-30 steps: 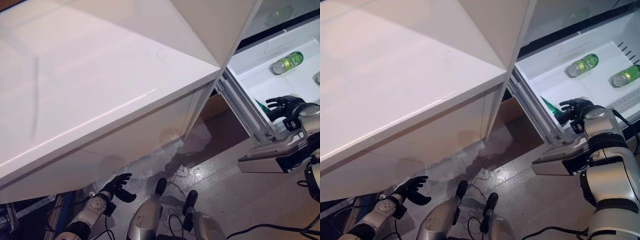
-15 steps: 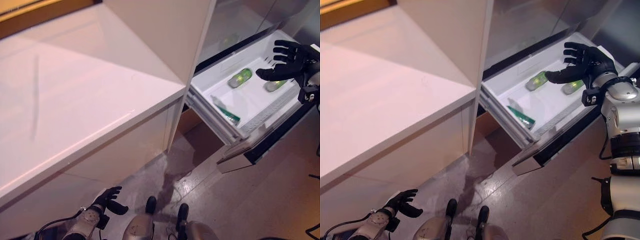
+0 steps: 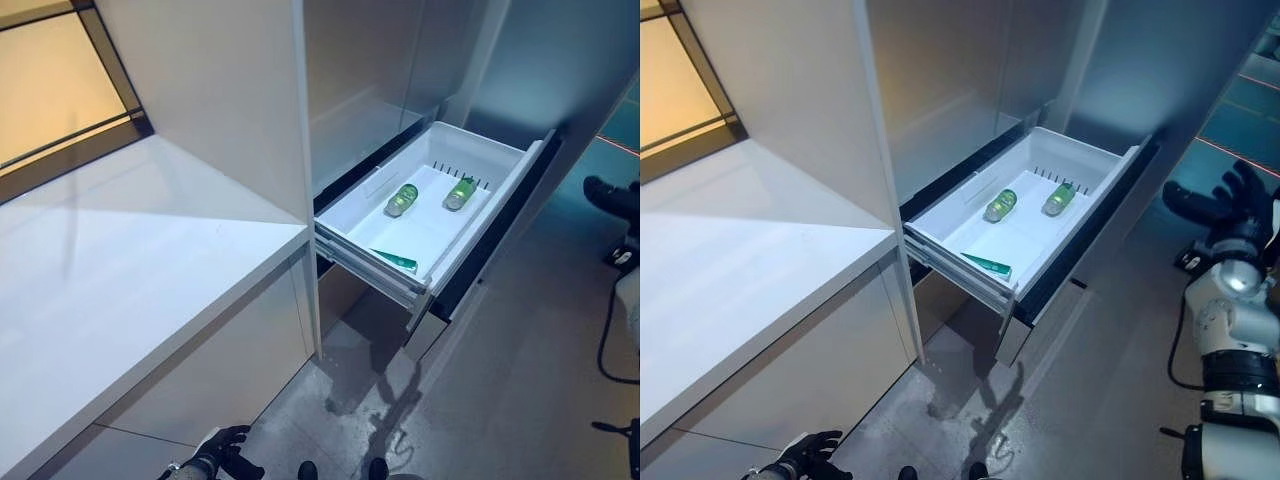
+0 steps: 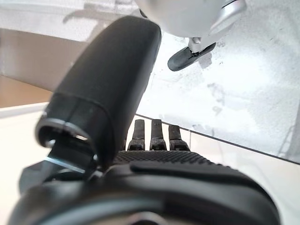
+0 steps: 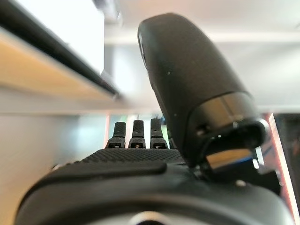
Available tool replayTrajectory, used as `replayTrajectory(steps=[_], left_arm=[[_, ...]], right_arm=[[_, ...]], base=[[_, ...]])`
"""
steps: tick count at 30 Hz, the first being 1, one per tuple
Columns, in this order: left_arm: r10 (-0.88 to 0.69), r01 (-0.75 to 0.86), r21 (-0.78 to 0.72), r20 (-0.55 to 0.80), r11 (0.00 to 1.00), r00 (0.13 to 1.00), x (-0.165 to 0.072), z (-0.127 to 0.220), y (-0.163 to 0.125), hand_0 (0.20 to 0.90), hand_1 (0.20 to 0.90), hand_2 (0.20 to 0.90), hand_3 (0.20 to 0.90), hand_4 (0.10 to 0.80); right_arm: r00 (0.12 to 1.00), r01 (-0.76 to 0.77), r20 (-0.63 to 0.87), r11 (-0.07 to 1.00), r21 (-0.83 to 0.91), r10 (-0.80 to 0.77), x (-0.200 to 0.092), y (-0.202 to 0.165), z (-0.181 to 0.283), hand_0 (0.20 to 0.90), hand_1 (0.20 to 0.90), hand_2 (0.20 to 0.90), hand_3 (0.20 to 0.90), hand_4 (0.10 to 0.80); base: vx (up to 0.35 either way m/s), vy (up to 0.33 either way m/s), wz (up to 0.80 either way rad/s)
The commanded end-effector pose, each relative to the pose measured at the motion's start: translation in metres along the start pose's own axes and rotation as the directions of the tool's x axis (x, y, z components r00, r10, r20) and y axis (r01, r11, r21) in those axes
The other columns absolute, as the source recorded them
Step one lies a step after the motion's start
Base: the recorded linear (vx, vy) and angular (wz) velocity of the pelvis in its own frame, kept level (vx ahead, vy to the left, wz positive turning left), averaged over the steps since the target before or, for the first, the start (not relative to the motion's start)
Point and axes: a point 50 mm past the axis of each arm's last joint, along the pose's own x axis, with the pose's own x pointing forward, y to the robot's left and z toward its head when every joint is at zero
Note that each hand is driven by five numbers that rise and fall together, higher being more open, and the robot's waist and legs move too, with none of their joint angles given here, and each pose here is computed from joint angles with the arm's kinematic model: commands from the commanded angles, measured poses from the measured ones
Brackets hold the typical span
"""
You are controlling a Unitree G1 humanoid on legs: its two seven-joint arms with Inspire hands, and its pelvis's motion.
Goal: Put drinks into fridge and close the fridge
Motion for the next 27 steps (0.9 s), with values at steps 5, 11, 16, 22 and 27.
replayTrajectory(steps=[5, 11, 16, 22, 27], left_arm=[[0.012, -0.013, 0.088, 0.014, 0.996, 1.0, 0.001, 0.007, 0.009, 0.9, 0.9, 0.9, 0.9, 0.8], [0.039, -0.047, 0.098, 0.073, 0.994, 0.997, 0.004, 0.032, 0.021, 0.9, 0.9, 0.9, 0.9, 0.8], [0.065, -0.08, 0.087, 0.159, 0.993, 0.985, 0.004, 0.054, 0.026, 0.9, 0.9, 0.9, 0.9, 0.8], [0.104, -0.114, 0.045, 0.184, 0.992, 0.977, 0.004, 0.06, 0.027, 0.9, 0.9, 0.9, 0.9, 0.8], [0.12, -0.123, 0.004, 0.201, 0.992, 0.972, 0.004, 0.064, 0.028, 0.9, 0.9, 0.9, 0.9, 0.8]], right_arm=[[0.983, 0.016, 0.183, 0.995, 0.103, -0.035, -0.001, 0.007, 0.028, 0.9, 0.9, 0.9, 0.9, 0.8], [0.982, 0.014, 0.186, 0.991, 0.132, -0.039, 0.003, 0.01, 0.028, 0.9, 0.9, 0.9, 0.9, 0.8], [0.963, -0.089, 0.265, 0.982, 0.167, 0.042, 0.008, 0.031, 0.057, 0.9, 0.9, 0.9, 0.9, 0.8], [0.941, -0.197, 0.312, 0.964, 0.178, 0.134, 0.008, 0.057, 0.074, 0.9, 0.9, 0.9, 0.9, 0.8], [0.913, -0.275, 0.35, 0.95, 0.149, 0.209, 0.006, 0.076, 0.086, 0.9, 0.9, 0.9, 0.9, 0.8]], base=[[0.036, -0.015, 0.0], [-0.071, -0.021, 0.16], [-0.194, 0.046, 0.18], [-0.079, 0.057, 0.09], [-0.039, 0.07, 0.05]])
